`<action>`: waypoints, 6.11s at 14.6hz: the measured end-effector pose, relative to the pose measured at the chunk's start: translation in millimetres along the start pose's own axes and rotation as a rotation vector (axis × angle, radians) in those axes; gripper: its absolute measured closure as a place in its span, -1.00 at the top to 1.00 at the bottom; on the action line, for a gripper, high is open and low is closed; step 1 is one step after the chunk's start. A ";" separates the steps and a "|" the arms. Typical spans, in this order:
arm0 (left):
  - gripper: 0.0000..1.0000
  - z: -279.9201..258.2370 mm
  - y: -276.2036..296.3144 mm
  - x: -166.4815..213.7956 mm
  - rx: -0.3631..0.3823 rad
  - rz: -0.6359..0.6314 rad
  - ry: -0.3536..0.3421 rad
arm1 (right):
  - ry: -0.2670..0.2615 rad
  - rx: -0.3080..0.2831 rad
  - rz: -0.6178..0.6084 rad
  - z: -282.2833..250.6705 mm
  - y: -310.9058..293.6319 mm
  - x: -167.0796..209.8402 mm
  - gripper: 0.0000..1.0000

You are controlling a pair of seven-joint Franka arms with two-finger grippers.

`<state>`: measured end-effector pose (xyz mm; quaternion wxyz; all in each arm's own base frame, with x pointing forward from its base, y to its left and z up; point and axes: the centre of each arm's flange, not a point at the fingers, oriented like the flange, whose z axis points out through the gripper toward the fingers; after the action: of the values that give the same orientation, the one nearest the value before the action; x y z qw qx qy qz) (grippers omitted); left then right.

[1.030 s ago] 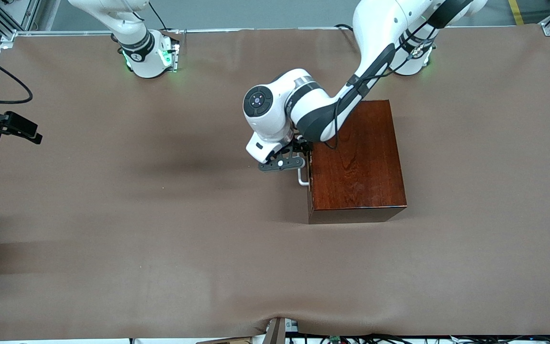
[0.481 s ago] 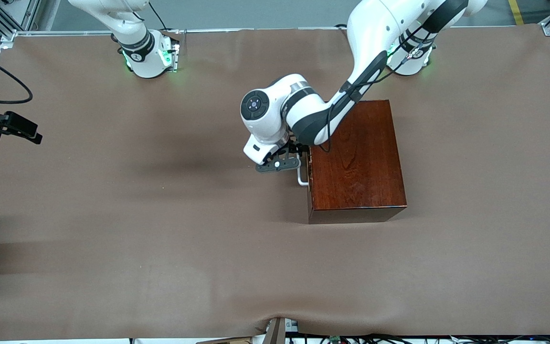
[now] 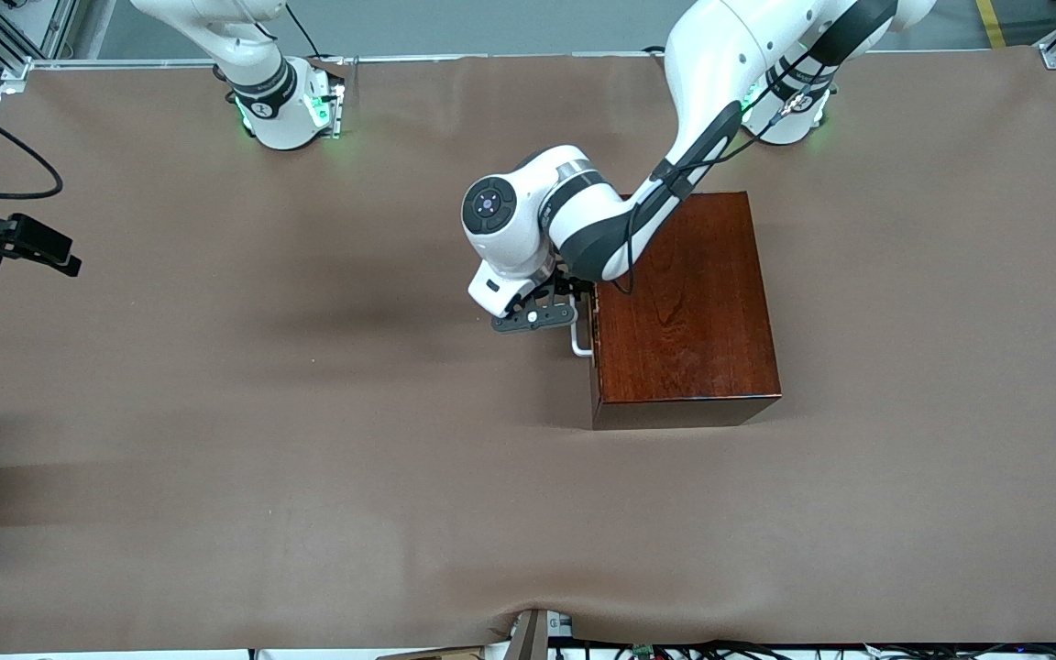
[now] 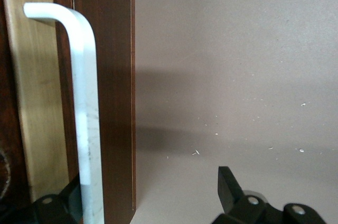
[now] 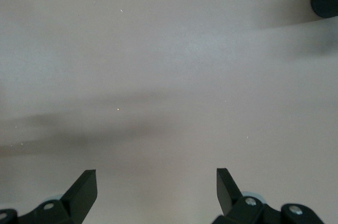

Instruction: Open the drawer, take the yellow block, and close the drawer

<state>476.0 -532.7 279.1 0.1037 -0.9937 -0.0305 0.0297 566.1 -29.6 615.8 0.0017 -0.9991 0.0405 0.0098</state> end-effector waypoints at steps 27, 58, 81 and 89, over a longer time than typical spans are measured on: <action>1.00 -32.0 61.5 -27.6 -0.274 -0.057 0.187 | 0.000 0.000 0.000 0.1 0.0 0.0 1.00; 1.00 -145.1 -248.2 173.5 -0.162 -0.189 0.088 | -0.021 0.058 0.600 28.2 -224.6 -27.1 1.00; 1.00 -238.6 -547.9 84.3 -0.186 0.039 0.036 | -0.118 0.158 1.530 303.2 -495.2 -38.1 1.00; 1.00 -247.7 -558.1 57.1 -0.184 0.116 0.046 | -0.113 0.179 1.497 312.7 -505.5 -43.5 0.33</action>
<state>518.7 -34.5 634.0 0.0109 -0.9995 0.0271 0.0098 557.6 479.1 305.4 0.0778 -0.6988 0.7088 0.0564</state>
